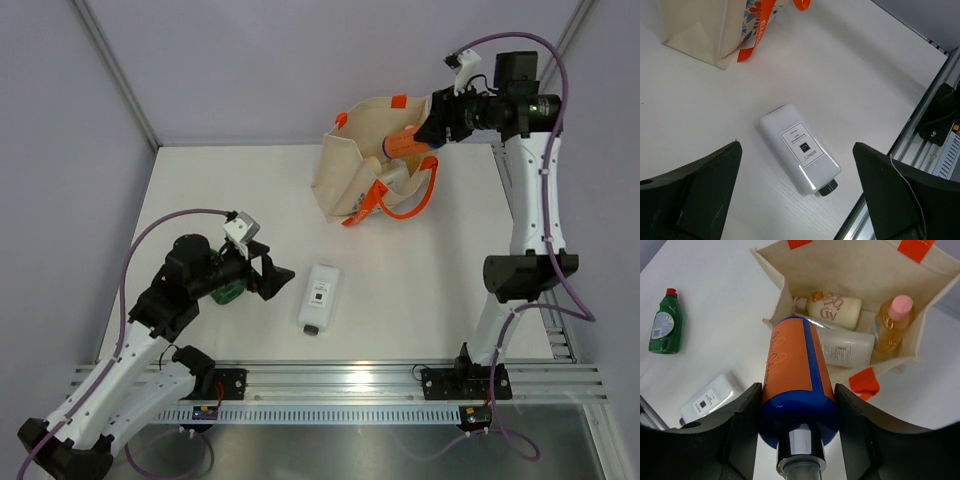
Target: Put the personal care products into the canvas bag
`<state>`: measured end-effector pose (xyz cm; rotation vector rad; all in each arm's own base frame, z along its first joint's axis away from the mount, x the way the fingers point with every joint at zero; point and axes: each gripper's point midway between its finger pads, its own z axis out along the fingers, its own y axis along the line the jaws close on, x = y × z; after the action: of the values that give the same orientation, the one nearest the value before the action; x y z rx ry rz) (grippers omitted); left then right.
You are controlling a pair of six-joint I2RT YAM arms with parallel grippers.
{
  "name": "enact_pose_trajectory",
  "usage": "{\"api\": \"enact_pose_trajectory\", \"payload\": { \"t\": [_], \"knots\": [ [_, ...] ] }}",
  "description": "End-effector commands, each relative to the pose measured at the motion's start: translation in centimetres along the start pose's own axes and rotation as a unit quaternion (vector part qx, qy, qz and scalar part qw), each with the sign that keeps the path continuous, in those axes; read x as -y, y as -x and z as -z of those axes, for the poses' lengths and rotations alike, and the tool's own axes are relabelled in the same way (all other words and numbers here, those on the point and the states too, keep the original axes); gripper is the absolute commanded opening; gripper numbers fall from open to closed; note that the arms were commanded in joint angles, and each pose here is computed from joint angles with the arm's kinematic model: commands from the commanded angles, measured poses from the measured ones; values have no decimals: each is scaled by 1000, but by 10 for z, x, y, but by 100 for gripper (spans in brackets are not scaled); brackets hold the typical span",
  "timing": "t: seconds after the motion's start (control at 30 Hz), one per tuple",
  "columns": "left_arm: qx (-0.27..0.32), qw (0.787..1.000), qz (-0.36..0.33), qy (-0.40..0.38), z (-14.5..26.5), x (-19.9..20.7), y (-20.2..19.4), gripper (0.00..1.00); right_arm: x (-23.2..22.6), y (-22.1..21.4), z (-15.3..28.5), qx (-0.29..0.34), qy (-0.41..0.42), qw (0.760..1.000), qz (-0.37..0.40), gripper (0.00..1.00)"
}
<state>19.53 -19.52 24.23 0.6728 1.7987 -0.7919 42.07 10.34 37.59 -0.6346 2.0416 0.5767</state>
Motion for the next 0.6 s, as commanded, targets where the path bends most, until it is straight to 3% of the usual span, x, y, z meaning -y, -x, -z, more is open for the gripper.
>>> {"api": "enact_pose_trajectory", "payload": {
  "t": [0.0, 0.17, 0.43, 0.47, 0.5, 0.57],
  "knots": [
    [4, 1000, 14, -22, -11, 4, 2, 99, 24, 40, -50, 58, -5, 998, 8, 0],
    [-22, 996, 76, 28, -24, -14, -7, 99, 70, 52, -106, 93, -69, 993, 27, 0],
    [-64, 988, 125, 61, -47, -26, -24, 99, 67, -3, -178, 30, -67, 996, 52, 2],
    [-77, 987, 128, 61, -51, -21, -28, 99, 74, -15, -186, 19, -85, 995, 57, 5],
    [-89, 986, 128, 67, -55, -20, -33, 99, 71, -19, -191, 15, -90, 994, 62, 18],
    [-120, 978, 132, 104, -65, -25, -49, 99, 71, -27, -196, 1, -98, 993, 60, 31]
  ]
}}
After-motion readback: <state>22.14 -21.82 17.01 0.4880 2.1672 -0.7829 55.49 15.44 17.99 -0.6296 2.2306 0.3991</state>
